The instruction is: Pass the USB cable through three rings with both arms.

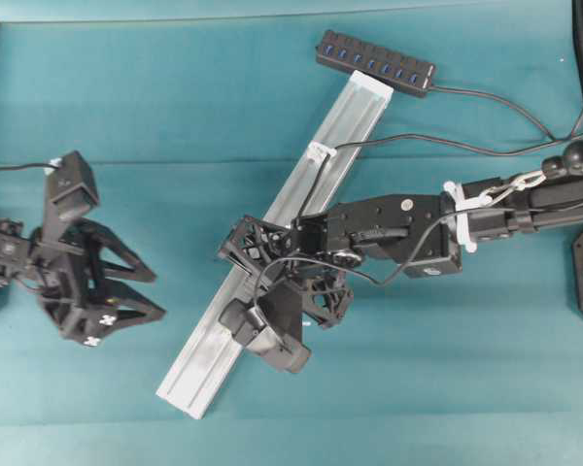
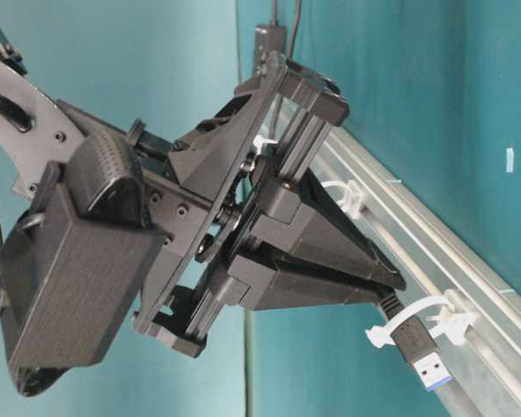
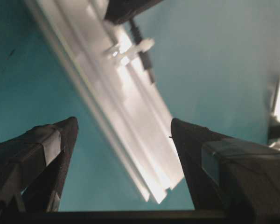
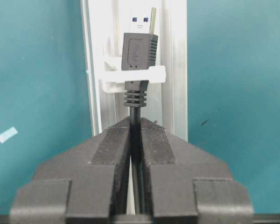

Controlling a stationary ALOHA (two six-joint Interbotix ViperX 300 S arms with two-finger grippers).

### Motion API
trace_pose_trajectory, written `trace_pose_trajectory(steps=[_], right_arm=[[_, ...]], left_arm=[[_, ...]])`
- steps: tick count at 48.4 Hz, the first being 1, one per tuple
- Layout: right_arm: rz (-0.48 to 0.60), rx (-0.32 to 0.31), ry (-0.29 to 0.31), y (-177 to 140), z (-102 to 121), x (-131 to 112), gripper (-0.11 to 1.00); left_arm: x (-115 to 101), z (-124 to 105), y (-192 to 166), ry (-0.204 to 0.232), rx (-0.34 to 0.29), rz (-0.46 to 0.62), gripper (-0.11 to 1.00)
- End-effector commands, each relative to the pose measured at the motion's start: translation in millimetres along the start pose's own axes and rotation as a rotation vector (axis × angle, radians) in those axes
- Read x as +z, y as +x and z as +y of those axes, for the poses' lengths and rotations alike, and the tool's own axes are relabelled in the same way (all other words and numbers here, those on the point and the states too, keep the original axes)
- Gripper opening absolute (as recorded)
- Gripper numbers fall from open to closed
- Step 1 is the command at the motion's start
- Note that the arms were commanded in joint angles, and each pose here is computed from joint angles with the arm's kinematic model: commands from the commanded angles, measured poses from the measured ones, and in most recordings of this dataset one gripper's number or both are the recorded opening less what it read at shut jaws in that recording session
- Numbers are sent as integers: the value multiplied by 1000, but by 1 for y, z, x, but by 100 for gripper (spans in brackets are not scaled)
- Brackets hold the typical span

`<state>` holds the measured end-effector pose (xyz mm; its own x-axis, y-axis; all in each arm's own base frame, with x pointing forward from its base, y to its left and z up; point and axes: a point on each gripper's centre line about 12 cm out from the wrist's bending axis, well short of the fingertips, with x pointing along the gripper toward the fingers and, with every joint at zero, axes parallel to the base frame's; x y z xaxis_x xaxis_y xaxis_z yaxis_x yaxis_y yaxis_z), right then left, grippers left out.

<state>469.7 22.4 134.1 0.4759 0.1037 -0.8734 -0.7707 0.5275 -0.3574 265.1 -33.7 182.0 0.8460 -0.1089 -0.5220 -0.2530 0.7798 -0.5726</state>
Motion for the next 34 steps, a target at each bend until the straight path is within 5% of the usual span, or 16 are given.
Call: trace_pose_trajectory(steps=[1, 34], right_arm=[[-10, -7, 9, 0, -1, 5, 8], [1, 15, 9, 2, 2, 4, 8]], left_arm=[[6, -7, 7, 1, -38, -36, 88], [-1, -14, 73, 9, -33, 9, 88]])
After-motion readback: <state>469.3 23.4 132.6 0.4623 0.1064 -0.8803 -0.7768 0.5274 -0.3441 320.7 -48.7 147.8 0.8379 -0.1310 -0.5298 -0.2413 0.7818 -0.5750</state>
